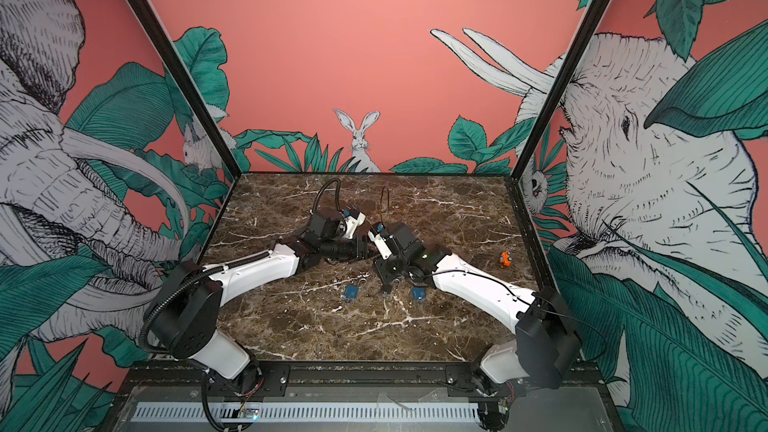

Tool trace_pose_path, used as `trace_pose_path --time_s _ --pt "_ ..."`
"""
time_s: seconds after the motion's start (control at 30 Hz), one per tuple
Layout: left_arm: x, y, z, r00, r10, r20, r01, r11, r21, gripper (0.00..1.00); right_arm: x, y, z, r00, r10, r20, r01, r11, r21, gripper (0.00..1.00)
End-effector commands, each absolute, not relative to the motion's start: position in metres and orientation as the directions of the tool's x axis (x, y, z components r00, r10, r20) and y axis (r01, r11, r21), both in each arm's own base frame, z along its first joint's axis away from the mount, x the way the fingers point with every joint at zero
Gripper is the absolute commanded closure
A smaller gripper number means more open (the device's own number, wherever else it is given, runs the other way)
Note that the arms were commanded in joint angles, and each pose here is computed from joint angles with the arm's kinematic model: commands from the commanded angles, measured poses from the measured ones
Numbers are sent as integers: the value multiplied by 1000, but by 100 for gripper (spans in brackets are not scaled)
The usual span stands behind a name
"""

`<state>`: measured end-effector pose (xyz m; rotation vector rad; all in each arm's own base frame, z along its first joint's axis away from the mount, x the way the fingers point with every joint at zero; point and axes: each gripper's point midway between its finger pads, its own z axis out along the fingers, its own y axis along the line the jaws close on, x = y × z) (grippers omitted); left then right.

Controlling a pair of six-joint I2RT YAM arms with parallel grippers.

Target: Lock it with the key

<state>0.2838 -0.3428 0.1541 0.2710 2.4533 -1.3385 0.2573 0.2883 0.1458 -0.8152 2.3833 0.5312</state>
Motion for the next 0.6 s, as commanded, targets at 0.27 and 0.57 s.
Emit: trace_pose_path --time_s 0.27,0.57 --pt "282 -349 149 -933 20 -359 317 520 -793 62 264 305 172 -608 -403 -684 -676 715 180 64" --pt "284 -350 149 -934 8 -358 311 513 -800 84 263 304 174 -600 -398 -694 -677 715 175 63"
